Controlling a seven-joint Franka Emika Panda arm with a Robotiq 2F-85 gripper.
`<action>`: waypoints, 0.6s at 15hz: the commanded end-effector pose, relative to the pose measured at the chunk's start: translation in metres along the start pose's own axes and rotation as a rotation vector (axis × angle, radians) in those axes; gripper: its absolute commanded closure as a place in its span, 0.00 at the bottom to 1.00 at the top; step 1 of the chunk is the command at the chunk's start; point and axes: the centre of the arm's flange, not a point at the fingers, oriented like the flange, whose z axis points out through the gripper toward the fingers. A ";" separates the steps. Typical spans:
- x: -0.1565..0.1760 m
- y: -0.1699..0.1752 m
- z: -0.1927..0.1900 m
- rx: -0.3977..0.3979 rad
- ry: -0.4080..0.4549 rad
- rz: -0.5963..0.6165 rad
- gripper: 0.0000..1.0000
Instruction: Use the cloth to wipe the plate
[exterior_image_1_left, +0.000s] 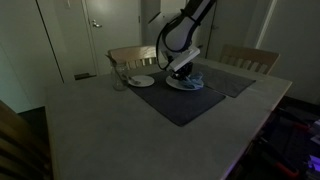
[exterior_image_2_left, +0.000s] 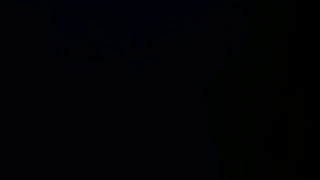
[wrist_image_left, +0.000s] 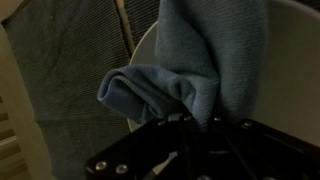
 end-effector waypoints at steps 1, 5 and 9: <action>0.022 -0.002 0.024 -0.014 0.044 0.048 0.98; 0.031 -0.006 0.021 0.043 0.064 0.076 0.98; 0.037 -0.014 0.011 0.135 0.095 0.073 0.98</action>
